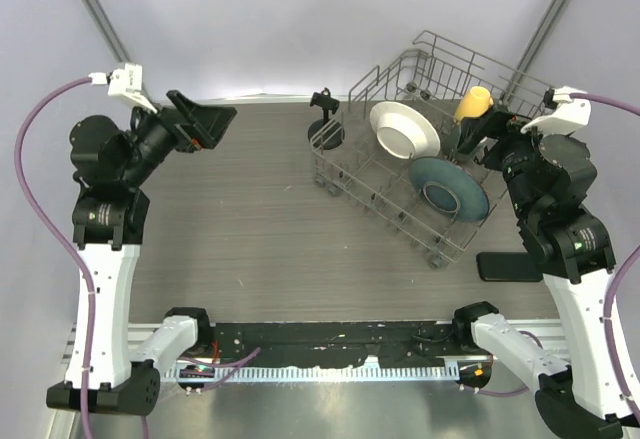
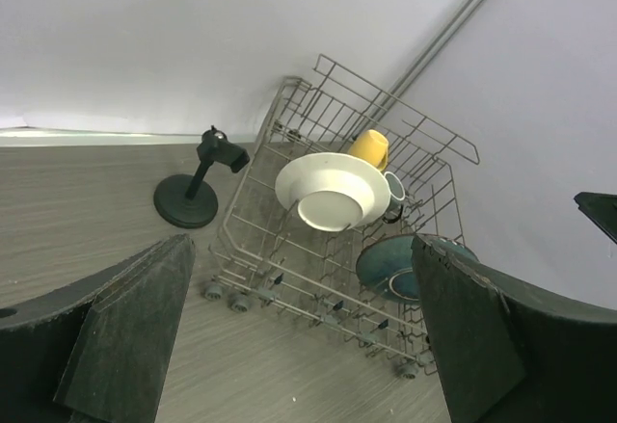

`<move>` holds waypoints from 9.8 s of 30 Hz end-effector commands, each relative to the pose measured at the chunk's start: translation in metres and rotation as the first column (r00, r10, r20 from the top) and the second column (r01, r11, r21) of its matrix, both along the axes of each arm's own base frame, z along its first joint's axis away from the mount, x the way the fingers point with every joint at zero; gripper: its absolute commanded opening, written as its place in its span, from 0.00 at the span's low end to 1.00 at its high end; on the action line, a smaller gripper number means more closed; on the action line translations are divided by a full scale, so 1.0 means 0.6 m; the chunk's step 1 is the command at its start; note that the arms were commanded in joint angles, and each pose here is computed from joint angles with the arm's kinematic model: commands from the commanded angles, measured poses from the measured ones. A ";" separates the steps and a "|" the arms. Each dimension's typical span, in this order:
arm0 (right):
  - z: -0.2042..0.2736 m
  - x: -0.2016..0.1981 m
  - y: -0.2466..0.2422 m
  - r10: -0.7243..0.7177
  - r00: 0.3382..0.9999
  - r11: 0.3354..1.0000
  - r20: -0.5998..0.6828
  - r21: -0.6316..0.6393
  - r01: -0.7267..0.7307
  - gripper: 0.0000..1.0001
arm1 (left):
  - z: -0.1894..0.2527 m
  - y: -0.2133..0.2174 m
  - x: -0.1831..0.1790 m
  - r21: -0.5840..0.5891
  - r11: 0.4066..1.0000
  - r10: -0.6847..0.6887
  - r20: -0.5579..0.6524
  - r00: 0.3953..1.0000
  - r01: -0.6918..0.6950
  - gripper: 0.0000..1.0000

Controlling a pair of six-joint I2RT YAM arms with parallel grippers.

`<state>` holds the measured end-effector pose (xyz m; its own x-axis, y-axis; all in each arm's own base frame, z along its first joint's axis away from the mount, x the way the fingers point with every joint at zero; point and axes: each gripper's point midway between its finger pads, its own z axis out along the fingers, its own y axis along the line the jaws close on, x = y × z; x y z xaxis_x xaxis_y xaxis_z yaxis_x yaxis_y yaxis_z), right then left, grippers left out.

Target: Place the phone on the phone stand

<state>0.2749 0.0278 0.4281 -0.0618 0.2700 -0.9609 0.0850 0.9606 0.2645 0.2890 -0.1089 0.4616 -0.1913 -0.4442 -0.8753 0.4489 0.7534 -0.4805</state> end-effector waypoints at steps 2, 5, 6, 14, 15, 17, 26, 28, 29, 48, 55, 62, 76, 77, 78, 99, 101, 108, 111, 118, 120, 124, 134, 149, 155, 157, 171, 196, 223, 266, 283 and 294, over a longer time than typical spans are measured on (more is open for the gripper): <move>0.026 0.010 0.003 -0.002 0.999 1.000 0.051 0.031 0.000 0.99 | -0.023 -0.021 0.054 -0.029 0.997 -0.078 -0.115 0.990 0.075 1.00; 0.018 0.021 0.021 0.046 0.998 0.998 0.043 0.049 -0.048 0.99 | -0.066 -0.028 0.109 -0.067 0.995 -0.093 -0.229 0.969 0.079 1.00; 0.015 0.024 0.038 0.095 0.995 0.994 0.029 0.056 -0.097 0.99 | -0.074 -0.029 0.123 -0.092 0.993 -0.092 -0.261 0.961 0.070 1.00; -0.053 0.043 0.077 0.192 0.977 0.978 -0.088 0.095 -0.184 0.99 | -0.181 -0.076 0.275 -0.181 0.980 -0.150 -0.422 0.894 0.079 1.00; -0.058 0.041 0.081 0.206 0.973 0.976 -0.102 0.092 -0.197 0.99 | -0.201 -0.088 0.305 -0.189 0.978 -0.168 -0.449 0.878 0.091 1.00; -0.068 0.038 0.095 0.256 0.958 0.965 -0.131 0.091 -0.246 0.99 | -0.227 -0.121 0.326 -0.218 0.966 -0.232 -0.486 0.843 0.141 1.00; -0.038 -0.022 0.119 0.377 0.926 0.920 -0.019 0.124 -0.372 0.99 | -0.307 -0.201 0.472 -0.350 0.922 -0.327 -0.463 0.824 0.169 1.00; -0.033 -0.026 0.113 0.367 0.930 0.925 -0.007 0.112 -0.364 0.99 | -0.337 -0.214 0.491 -0.366 0.915 -0.339 -0.475 0.812 0.168 1.00; -0.035 -0.027 0.111 0.361 0.932 0.927 -0.010 0.110 -0.358 0.99 | -0.331 -0.225 0.494 -0.388 0.905 -0.357 -0.466 0.810 0.176 1.00; -0.036 -0.024 0.108 0.350 0.936 0.933 -0.028 0.103 -0.346 0.99 | -0.368 -0.303 0.502 -0.448 0.861 -0.445 -0.433 0.784 0.241 0.82; -0.040 -0.020 0.112 0.360 0.933 0.928 -0.024 0.112 -0.355 0.99 | -0.389 -0.307 0.502 -0.444 0.867 -0.440 -0.468 0.767 0.226 0.70; -0.042 -0.022 0.113 0.362 0.932 0.927 -0.026 0.114 -0.357 0.99 | -0.401 -0.303 0.512 -0.415 0.887 -0.406 -0.493 0.770 0.203 0.51; -0.077 -0.027 0.159 0.485 0.874 0.857 -0.020 0.207 -0.471 0.99 | -0.275 -0.158 0.432 -0.309 0.950 -0.193 -0.477 0.857 0.042 0.00; -0.088 -0.024 0.171 0.512 0.859 0.839 -0.011 0.221 -0.497 0.99 | -0.269 -0.145 0.415 -0.313 0.950 -0.178 -0.477 0.860 0.023 0.00; -0.092 -0.030 0.191 0.570 0.821 0.797 -0.007 0.247 -0.551 0.99 | -0.304 -0.122 0.392 -0.302 0.953 -0.136 -0.528 0.838 -0.036 0.00; -0.227 -0.133 0.541 0.875 0.479 0.453 -0.065 0.457 -0.765 0.99 | -0.310 -0.021 -0.051 -0.466 0.877 -0.025 -0.289 0.957 -0.118 0.00; -0.237 -0.132 0.545 0.874 0.484 0.448 -0.056 0.481 -0.754 0.99 | -0.306 -0.022 -0.060 -0.491 0.865 -0.039 -0.261 0.965 -0.098 0.00; -0.276 -0.158 0.540 0.896 0.443 0.381 -0.017 0.538 -0.751 0.99 | -0.347 -0.043 -0.071 -0.579 0.815 -0.127 -0.239 0.963 -0.036 0.00; -0.298 -0.167 0.529 0.897 0.440 0.386 -0.033 0.542 -0.746 0.99 | -0.359 -0.048 -0.072 -0.605 0.796 -0.144 -0.219 0.965 -0.019 0.00; -0.278 -0.179 0.529 0.904 0.424 0.313 0.051 0.597 -0.738 0.99 | -0.379 -0.050 -0.080 -0.652 0.758 -0.161 -0.200 0.966 -0.009 0.00; -0.278 -0.180 0.530 0.899 0.432 0.291 0.076 0.632 -0.718 0.99 | -0.395 -0.050 -0.083 -0.662 0.750 -0.164 -0.216 0.962 -0.021 0.00; -0.286 -0.169 0.536 0.888 0.452 0.294 0.082 0.653 -0.697 0.99 | -0.407 -0.048 -0.084 -0.694 0.719 -0.174 -0.241 0.955 -0.044 0.00; -0.322 -0.136 0.593 0.889 0.456 0.285 0.041 0.731 -0.620 0.99 | -0.440 -0.048 -0.076 -0.676 0.726 -0.162 -0.344 0.925 -0.125 0.00; -0.351 -0.077 0.666 0.859 0.509 0.205 0.055 0.874 -0.440 0.90 | -0.471 -0.062 -0.066 -0.642 0.746 -0.178 -0.448 0.876 -0.177 0.00; -0.357 -0.071 0.673 0.859 0.507 0.180 0.069 0.887 -0.426 0.83 | -0.482 -0.063 -0.062 -0.636 0.748 -0.168 -0.460 0.872 -0.191 0.00; -0.360 -0.066 0.675 0.858 0.510 0.179 0.067 0.890 -0.418 0.79 | -0.489 -0.064 -0.063 -0.630 0.751 -0.167 -0.471 0.866 -0.197 0.00; -0.346 -0.042 0.677 0.841 0.531 0.154 0.098 0.899 -0.410 0.34 | -0.561 -0.060 -0.067 -0.561 0.780 -0.126 -0.577 0.807 -0.279 0.00; -0.361 -0.017 0.636 0.839 0.545 0.261 0.007 0.872 -0.414 0.01 | -0.705 -0.037 -0.096 -0.326 0.847 0.009 -0.781 0.624 -0.419 0.00; -0.364 0.001 0.632 0.858 0.508 0.309 -0.070 0.861 -0.403 0.01 | -0.719 -0.025 -0.101 -0.216 0.876 0.079 -0.818 0.570 -0.431 0.48; -0.459 0.002 0.624 0.857 0.498 0.300 -0.132 0.914 -0.273 0.01 | -0.389 -0.075 -0.085 -0.308 0.951 -0.152 -0.470 0.869 0.000 1.00; -0.427 0.006 0.623 0.846 0.527 0.314 -0.083 0.876 -0.366 0.52 | -0.308 -0.051 -0.077 -0.136 0.991 -0.062 -0.368 0.928 0.013 1.00; -0.371 0.031 0.581 0.802 0.568 0.505 -0.185 0.718 -0.479 0.85 | -0.236 -0.093 -0.058 -0.079 0.986 -0.166 -0.296 0.941 0.149 1.00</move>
<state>0.2859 0.3956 0.1724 -0.8675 0.4069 -0.2862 -0.1372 0.3574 0.9238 0.2560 -0.1490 0.2918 -0.5313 -0.4976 -0.6857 0.2722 0.6662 -0.6943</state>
